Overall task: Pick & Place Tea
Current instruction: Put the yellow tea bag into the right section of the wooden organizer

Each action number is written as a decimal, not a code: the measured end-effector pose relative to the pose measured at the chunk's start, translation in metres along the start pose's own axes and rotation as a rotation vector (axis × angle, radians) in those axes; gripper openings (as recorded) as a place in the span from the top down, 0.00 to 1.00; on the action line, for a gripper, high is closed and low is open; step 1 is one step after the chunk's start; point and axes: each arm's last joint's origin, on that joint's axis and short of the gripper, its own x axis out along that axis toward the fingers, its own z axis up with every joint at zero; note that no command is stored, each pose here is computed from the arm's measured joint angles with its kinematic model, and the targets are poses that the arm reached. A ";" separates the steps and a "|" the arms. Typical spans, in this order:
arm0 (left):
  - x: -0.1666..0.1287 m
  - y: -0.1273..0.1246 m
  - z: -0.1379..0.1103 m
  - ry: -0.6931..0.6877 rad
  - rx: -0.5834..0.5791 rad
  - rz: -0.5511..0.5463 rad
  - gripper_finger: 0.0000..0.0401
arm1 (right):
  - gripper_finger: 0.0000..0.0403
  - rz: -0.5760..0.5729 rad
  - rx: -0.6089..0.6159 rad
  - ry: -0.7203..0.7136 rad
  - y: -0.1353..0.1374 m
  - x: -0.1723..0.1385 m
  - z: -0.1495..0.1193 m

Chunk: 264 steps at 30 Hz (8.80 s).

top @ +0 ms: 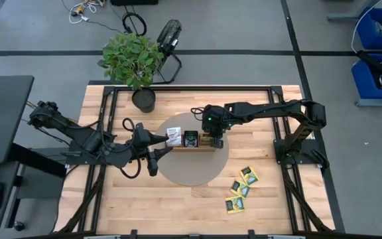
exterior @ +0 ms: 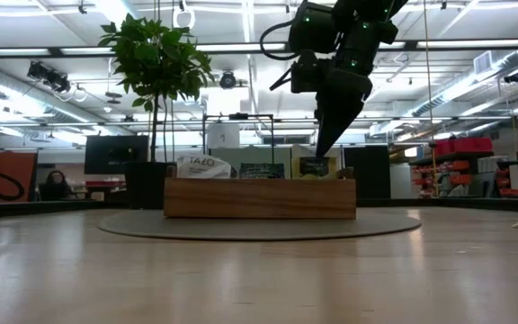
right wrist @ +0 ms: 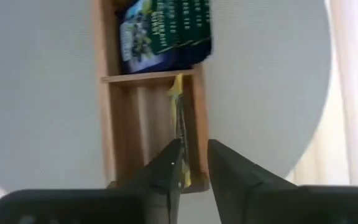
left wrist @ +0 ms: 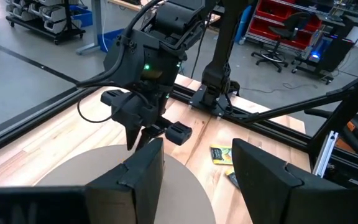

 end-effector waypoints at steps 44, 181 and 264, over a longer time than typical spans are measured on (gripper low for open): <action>0.000 0.001 -0.002 0.017 0.027 0.007 0.51 | 0.76 0.104 0.812 0.314 0.107 -0.031 -0.161; 0.003 -0.001 0.002 0.039 -0.074 -0.086 0.51 | 1.00 -0.062 0.232 -0.553 0.044 -0.090 -0.042; 0.005 -0.001 0.006 0.008 -0.094 -0.090 0.51 | 1.00 0.048 0.313 -0.783 0.005 -0.001 -0.076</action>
